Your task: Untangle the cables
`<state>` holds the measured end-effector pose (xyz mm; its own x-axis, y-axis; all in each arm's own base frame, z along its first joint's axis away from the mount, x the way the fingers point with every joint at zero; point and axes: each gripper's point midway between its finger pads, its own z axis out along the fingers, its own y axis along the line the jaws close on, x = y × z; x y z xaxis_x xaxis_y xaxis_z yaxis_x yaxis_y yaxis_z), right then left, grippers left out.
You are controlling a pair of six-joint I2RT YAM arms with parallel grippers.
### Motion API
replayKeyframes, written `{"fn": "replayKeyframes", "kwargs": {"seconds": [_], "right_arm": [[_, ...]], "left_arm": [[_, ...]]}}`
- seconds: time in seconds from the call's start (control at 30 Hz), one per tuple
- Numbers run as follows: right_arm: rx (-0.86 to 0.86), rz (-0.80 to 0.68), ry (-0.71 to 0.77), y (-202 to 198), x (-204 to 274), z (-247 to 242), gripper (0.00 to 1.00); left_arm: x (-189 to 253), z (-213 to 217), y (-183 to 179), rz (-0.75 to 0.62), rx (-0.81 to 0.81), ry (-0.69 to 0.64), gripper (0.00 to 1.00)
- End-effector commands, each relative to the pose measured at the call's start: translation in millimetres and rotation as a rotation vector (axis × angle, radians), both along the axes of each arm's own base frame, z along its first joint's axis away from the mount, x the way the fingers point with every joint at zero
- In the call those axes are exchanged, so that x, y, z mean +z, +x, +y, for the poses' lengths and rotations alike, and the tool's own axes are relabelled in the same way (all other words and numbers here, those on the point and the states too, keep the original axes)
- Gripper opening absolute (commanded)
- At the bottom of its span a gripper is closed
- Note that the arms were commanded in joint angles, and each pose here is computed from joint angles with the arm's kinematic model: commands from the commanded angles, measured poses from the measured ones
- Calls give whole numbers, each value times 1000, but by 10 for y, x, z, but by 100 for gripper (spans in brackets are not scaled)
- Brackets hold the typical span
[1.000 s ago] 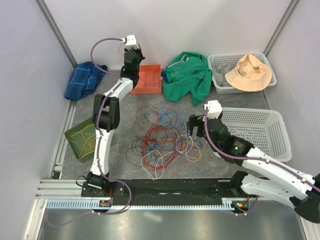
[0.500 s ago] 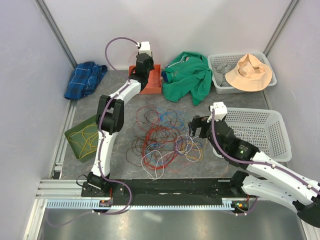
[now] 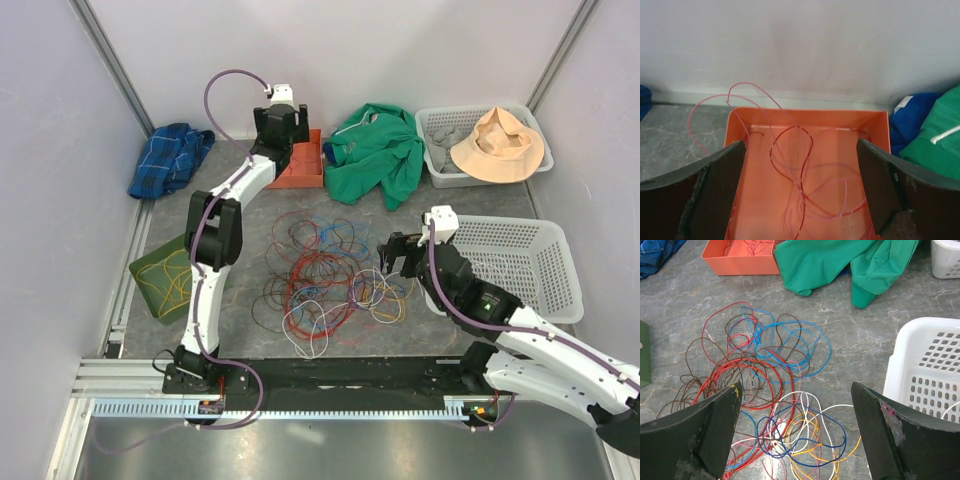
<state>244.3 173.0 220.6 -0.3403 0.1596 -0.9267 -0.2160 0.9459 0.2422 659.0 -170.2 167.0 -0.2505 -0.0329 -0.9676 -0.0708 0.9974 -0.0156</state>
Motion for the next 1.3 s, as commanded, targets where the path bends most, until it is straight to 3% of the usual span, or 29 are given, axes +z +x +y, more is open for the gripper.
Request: {"fn": "replayKeyframes", "kwargs": {"seconds": [0.0, 0.1, 0.2, 0.27, 0.37, 0.43, 0.57, 0.67, 0.7, 0.73, 0.77, 0.8, 0.87, 0.97, 1.27], "right_arm": [[-3, -10, 43, -18, 43, -12, 98], [7, -5, 58, -37, 37, 8, 98], [15, 2, 70, -58, 32, 19, 98], [17, 4, 82, -70, 42, 22, 98], [16, 4, 86, -91, 40, -1, 98], [12, 7, 86, -93, 20, -9, 98], [3, 11, 77, -76, 12, -13, 98], [2, 6, 73, -66, 31, -12, 98], [3, 5, 69, -62, 29, -8, 98], [2, 5, 66, -58, 17, -9, 98], [6, 4, 66, -56, 4, 1, 98], [9, 6, 64, -58, -12, 5, 98], [15, 5, 73, -66, -46, 16, 98], [31, 4, 86, -91, -82, 31, 98], [50, 10, 160, -188, -115, 28, 98]], "left_arm": [[820, -36, -261, -98, -33, -108, 100], [789, -193, -369, -74, -116, -144, 90], [739, -179, -458, -62, -86, -164, 86], [692, -85, -474, -63, -40, -160, 86], [701, 94, -386, -75, 22, -152, 96], [607, 143, -255, -41, 23, -187, 95], [442, -10, -231, 38, -42, -301, 72], [407, -115, -547, 85, -43, -380, 75], [117, -122, -745, 149, -22, -379, 78], [373, -266, -964, 117, -44, -384, 97], [374, -226, -1099, 106, 9, -361, 99], [109, -227, -1364, 160, 38, -347, 100], [290, -443, -1780, 149, -3, -408, 100], [-107, -669, -2405, 334, -96, -434, 100], [-517, -559, -3167, 488, -137, -333, 97]]}}
